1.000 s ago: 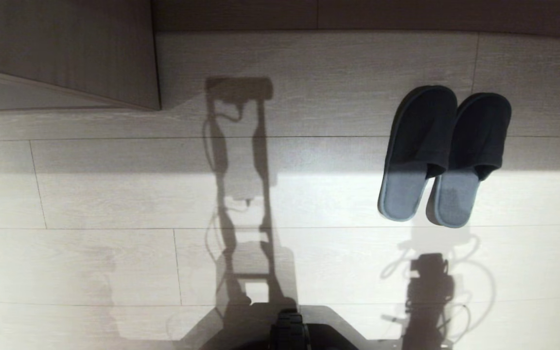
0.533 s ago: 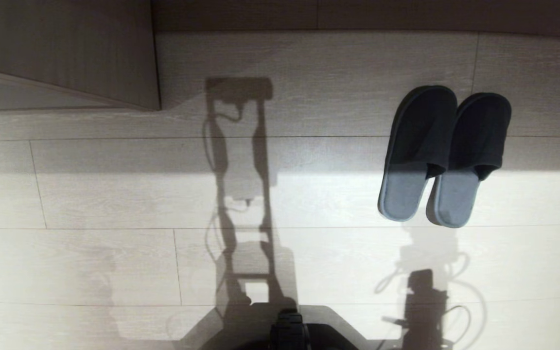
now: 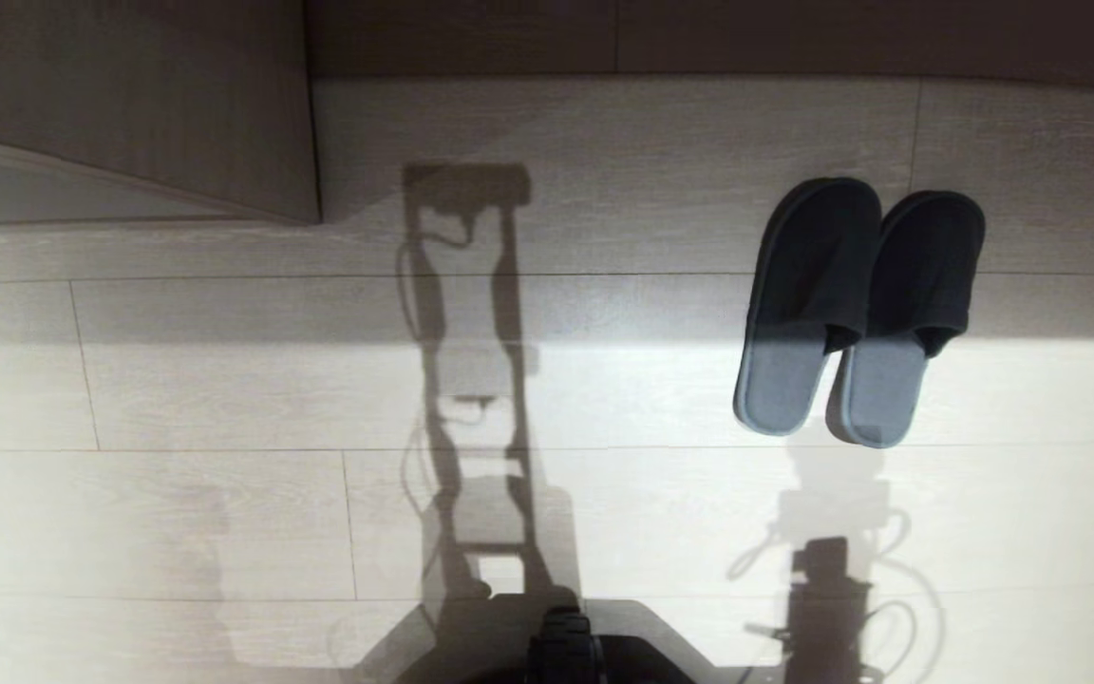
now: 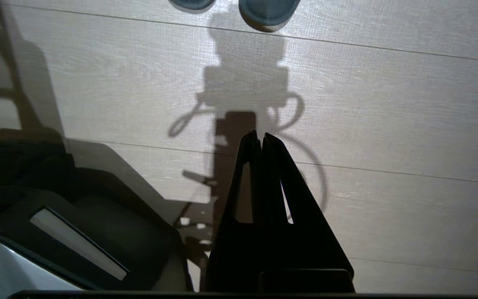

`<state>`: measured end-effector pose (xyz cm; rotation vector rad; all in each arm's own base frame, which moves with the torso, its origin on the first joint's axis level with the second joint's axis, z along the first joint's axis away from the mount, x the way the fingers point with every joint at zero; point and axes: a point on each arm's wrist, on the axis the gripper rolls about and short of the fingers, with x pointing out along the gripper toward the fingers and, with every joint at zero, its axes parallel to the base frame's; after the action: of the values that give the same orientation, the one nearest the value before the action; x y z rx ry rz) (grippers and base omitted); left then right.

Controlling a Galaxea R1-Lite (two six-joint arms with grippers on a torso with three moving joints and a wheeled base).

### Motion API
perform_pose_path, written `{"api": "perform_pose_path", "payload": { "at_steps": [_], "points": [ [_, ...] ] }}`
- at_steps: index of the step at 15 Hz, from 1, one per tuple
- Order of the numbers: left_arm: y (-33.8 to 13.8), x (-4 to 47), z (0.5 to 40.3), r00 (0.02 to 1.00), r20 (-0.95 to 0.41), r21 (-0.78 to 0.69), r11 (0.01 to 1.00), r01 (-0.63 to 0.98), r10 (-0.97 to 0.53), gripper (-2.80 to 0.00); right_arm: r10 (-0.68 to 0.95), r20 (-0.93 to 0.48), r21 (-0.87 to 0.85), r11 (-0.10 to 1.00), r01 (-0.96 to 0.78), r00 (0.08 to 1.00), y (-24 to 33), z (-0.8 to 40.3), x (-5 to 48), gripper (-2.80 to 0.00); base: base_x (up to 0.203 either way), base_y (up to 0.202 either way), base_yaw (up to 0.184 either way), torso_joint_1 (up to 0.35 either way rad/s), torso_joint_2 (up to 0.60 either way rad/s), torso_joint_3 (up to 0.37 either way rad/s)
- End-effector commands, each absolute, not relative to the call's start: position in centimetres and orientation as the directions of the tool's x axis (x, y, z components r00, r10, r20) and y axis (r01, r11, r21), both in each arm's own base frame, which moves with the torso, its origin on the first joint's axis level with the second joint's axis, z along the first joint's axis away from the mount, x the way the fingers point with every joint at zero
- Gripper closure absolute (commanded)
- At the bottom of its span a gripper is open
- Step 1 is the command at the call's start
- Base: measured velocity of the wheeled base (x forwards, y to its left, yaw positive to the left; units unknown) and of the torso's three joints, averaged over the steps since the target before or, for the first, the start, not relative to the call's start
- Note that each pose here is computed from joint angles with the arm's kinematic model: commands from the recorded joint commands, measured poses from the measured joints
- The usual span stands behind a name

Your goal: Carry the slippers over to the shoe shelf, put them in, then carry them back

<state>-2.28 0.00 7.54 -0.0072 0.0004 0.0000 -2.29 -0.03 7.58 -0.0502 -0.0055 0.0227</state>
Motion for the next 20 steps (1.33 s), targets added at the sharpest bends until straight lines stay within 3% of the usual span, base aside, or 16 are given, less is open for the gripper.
{"api": "perform_pose_path", "payload": {
  "at_steps": [1, 20],
  "points": [
    [0.00, -2.28, 7.55, 1.000, 0.000, -0.008, 1.000, -0.001, 0.001, 0.00, 0.025, 0.001, -0.042, 0.999, -0.024, 1.000, -0.03, 7.58, -2.27, 0.00, 0.000, 0.000, 0.000, 0.002, 0.00, 0.179],
    [0.00, -2.28, 7.55, 1.000, 0.000, -0.009, 1.000, -0.001, 0.001, 0.00, 0.025, 0.002, -0.031, 0.999, -0.024, 1.000, -0.03, 7.58, -2.27, 0.00, 0.000, 0.000, 0.000, 0.003, 0.00, 0.200]
  ]
}}
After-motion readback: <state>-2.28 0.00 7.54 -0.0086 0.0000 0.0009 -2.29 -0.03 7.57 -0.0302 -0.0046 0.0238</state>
